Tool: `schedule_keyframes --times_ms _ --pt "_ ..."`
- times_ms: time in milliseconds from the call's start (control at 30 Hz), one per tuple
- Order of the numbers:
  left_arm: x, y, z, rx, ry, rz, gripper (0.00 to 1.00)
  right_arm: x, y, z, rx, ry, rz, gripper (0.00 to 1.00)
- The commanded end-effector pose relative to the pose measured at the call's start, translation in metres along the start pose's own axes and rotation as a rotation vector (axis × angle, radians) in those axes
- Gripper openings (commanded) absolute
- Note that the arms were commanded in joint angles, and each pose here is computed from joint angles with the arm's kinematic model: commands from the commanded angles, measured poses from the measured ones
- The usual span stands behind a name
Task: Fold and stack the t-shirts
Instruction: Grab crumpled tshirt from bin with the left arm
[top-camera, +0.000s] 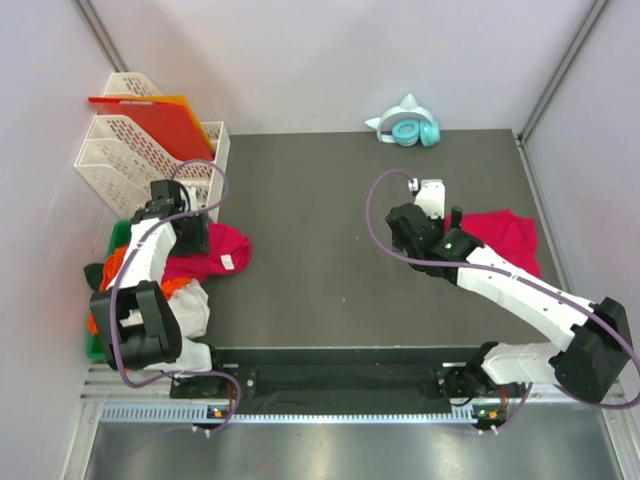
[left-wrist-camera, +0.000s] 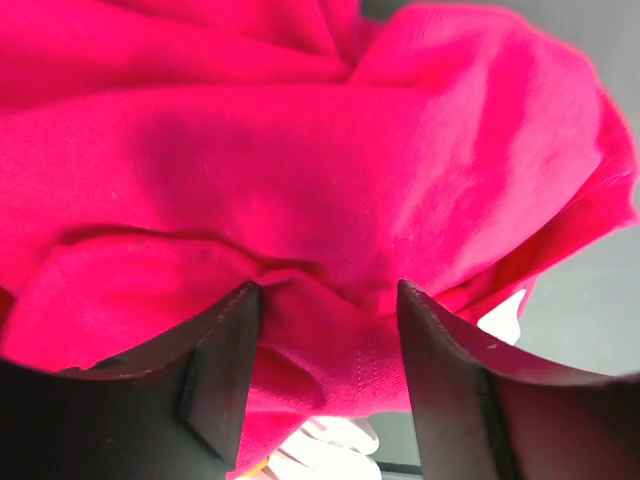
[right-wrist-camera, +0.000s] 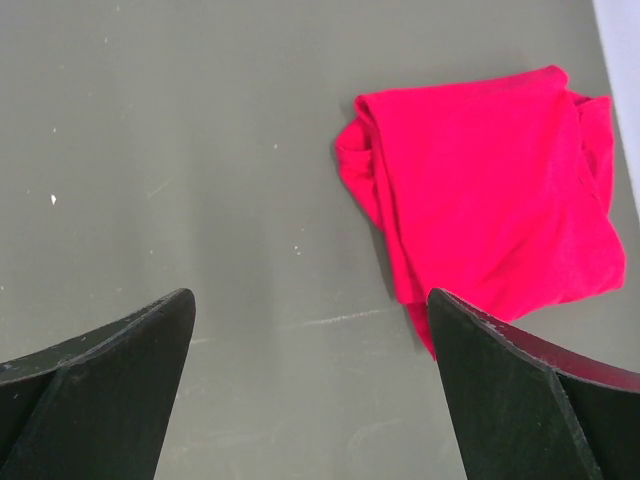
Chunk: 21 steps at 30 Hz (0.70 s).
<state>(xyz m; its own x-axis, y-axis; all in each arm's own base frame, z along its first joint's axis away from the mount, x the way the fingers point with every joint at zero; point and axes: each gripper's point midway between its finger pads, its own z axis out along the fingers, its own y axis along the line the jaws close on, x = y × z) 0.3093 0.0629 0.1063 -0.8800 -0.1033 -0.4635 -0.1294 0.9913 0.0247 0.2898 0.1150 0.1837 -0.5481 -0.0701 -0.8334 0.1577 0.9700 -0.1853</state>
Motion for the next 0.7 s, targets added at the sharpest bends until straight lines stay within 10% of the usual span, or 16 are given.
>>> schedule_keyframes --times_ms 0,133,233,267,667 --pt "0.011 -0.001 -0.004 0.006 0.0 0.023 0.59 -0.011 0.012 0.002 -0.027 -0.014 0.033 1.0" --pt "0.02 -0.004 -0.003 0.025 0.025 0.042 0.53 -0.015 0.016 0.002 -0.031 -0.013 0.041 1.0" --pt "0.019 -0.003 -0.004 0.019 0.021 0.053 0.03 -0.016 0.017 0.003 -0.036 -0.01 0.048 1.0" --pt "0.018 -0.002 -0.005 0.013 0.018 0.05 0.0 -0.015 0.018 0.002 -0.038 -0.009 0.05 1.0" --pt "-0.112 -0.073 -0.135 0.163 -0.425 0.211 0.0 -0.024 0.026 -0.002 -0.068 -0.014 0.076 1.0"
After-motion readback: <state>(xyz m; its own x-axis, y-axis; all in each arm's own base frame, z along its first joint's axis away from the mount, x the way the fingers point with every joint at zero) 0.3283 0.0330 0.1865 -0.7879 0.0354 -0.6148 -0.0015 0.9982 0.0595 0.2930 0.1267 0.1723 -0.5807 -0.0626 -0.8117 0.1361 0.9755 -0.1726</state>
